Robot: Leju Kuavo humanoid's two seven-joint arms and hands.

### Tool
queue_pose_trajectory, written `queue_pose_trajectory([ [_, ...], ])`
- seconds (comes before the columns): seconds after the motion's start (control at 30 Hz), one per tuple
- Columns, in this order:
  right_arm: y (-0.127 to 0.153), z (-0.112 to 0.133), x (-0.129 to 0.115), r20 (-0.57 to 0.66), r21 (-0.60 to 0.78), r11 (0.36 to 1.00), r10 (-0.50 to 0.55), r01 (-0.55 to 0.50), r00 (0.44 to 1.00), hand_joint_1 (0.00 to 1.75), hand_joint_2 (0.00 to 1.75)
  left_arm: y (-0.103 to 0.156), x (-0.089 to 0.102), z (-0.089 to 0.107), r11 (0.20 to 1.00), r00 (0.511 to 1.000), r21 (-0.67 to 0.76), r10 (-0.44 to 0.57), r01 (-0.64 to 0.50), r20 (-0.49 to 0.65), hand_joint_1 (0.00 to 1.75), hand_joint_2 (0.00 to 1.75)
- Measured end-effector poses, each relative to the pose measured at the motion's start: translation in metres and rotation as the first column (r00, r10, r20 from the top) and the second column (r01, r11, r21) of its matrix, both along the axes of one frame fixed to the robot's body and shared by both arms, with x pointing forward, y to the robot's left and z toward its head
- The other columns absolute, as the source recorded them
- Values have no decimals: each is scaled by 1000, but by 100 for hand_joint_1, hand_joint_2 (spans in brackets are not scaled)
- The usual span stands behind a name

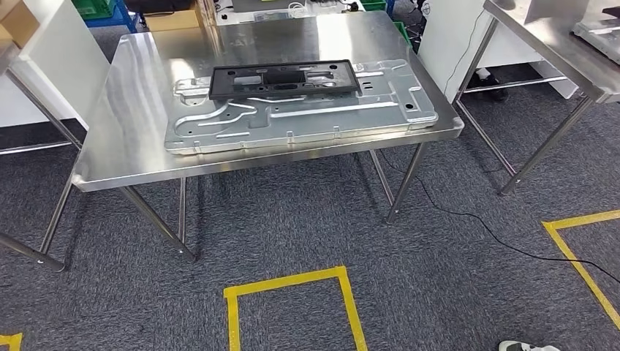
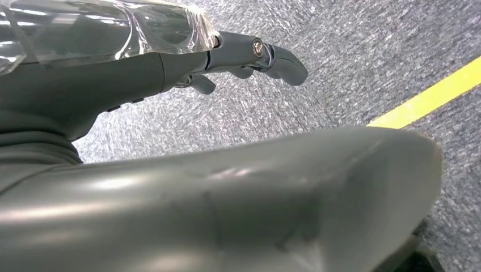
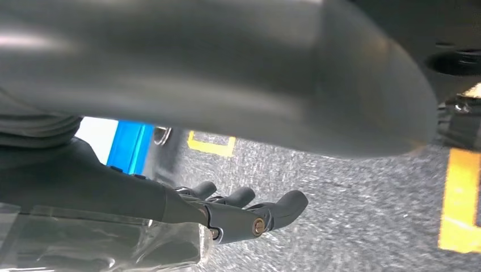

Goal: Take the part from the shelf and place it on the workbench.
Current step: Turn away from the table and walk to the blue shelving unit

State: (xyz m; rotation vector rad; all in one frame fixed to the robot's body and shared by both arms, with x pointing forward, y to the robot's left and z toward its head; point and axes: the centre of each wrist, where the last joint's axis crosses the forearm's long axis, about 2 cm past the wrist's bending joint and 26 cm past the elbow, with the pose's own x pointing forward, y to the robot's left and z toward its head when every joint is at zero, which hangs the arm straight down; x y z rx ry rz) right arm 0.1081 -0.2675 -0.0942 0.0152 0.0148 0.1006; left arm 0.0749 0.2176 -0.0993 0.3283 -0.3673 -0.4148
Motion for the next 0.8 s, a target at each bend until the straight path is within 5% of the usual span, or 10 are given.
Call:
queue_pose_trajectory([
  [0.2, 4, -5, -13, -36, -24, 1000, 0, -1, 999, 0, 0, 4, 0, -1, 1000, 1000, 3, 15, -15, -4, 0, 0],
  [0.33, 7, -7, -19, -58, -34, 999, 7, -9, 998, 0, 175, 6, 0, -1, 1000, 1000, 6, 21, -21, -7, 0, 0],
  [0.8, 7, -10, -29, -99, -69, 998, -8, 1, 995, 0, 175, 7, 2, -1, 1000, 1000, 4, 25, -25, -7, 0, 0],
])
